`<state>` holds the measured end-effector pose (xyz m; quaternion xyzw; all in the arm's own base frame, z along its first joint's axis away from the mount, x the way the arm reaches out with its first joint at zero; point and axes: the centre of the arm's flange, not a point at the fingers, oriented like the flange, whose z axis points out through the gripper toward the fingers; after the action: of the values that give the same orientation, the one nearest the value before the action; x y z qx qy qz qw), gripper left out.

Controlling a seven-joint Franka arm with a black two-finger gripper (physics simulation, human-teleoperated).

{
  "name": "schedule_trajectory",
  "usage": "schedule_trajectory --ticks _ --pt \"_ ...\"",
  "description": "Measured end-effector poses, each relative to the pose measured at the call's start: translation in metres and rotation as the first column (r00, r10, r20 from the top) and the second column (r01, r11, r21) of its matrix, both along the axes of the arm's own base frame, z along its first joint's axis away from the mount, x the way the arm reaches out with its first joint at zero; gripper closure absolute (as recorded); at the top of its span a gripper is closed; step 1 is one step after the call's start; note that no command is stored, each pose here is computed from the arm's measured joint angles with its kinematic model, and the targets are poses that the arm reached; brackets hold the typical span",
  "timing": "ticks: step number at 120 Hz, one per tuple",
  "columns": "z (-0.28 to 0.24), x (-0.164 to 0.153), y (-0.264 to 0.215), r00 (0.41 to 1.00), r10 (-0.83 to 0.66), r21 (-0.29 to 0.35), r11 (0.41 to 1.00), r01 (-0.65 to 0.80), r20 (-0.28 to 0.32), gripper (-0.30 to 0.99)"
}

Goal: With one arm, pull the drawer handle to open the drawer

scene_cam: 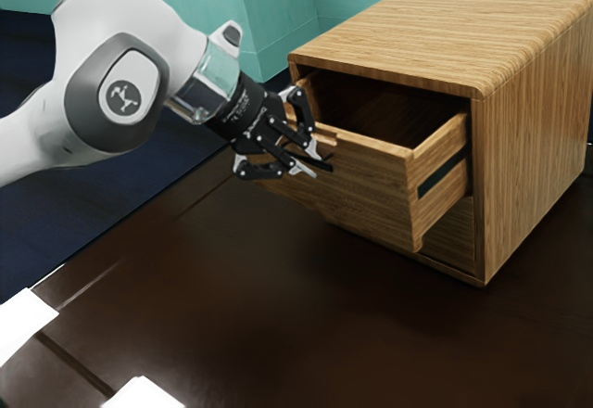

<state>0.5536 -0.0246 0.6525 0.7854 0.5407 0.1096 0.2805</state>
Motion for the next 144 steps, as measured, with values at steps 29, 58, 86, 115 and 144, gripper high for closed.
schedule_trajectory --ticks 29,58,86,115,144 --pt "0.002 -0.003 0.013 1.000 0.018 0.017 1.000 -0.018 0.005 0.68" --pt "0.006 -0.013 0.035 0.999 0.051 0.033 0.998 -0.052 0.011 0.68" --pt "0.004 -0.025 0.036 0.999 0.051 0.029 0.998 -0.052 0.006 0.68" --pt "0.004 -0.040 0.035 0.999 0.044 0.019 0.999 -0.044 0.006 0.68" --pt "0.003 -0.057 0.031 0.999 0.032 0.010 0.999 -0.032 0.002 0.67"
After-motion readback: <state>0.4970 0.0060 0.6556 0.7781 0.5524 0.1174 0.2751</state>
